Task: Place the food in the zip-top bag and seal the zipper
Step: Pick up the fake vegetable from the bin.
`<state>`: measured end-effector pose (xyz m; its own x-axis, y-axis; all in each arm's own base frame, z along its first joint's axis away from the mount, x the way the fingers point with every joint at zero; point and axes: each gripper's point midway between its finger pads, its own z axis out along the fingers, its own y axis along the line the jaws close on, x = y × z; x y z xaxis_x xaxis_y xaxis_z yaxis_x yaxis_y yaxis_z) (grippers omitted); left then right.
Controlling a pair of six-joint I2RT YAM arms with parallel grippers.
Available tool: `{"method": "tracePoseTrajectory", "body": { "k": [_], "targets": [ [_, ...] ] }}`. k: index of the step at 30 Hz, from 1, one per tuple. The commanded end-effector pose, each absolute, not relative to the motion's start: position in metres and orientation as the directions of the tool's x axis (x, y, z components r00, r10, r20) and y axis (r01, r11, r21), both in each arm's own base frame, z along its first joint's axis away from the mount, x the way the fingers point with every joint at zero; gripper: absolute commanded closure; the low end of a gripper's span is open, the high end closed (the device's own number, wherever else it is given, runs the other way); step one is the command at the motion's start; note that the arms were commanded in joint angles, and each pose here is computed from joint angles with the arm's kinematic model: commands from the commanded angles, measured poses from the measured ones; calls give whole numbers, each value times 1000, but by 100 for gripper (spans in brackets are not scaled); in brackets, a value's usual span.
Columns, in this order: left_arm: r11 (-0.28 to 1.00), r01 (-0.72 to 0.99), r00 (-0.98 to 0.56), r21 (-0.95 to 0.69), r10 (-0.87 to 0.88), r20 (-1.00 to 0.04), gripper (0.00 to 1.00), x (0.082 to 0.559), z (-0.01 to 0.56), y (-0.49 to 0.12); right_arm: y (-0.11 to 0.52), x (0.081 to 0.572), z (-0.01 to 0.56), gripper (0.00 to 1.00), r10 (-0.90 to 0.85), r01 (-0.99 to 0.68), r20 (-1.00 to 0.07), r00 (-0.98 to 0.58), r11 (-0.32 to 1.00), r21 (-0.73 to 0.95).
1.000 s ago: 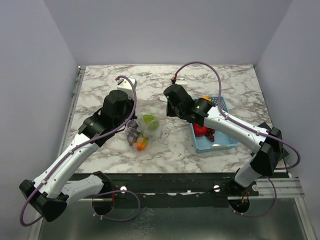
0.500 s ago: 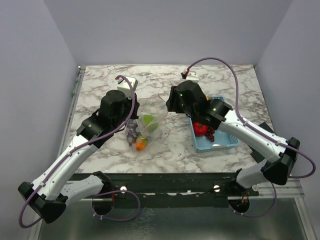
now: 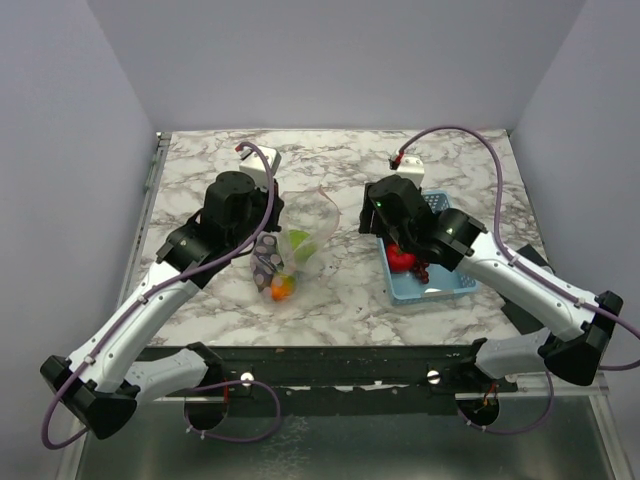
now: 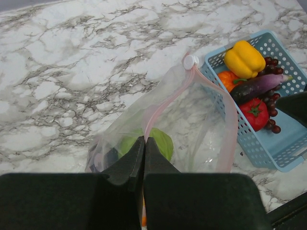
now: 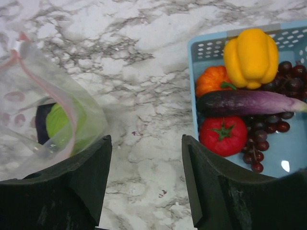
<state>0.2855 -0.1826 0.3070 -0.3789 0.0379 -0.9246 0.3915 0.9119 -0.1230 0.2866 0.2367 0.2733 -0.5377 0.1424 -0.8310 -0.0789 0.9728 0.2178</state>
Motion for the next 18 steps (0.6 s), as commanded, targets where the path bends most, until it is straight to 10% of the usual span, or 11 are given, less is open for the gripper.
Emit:
{"method": "tracePoseTrajectory", "body": {
  "k": [1,18],
  "targets": [
    [898,423,-372,-121,50,-927,100,286,314,-188,199,278,256,34,117,31,-829,-547,992,119],
    [885,442,-384,-147,38,-923,100,279,314,-191,152,258,180,10,153,165,-742,-652,985,58]
  ]
}}
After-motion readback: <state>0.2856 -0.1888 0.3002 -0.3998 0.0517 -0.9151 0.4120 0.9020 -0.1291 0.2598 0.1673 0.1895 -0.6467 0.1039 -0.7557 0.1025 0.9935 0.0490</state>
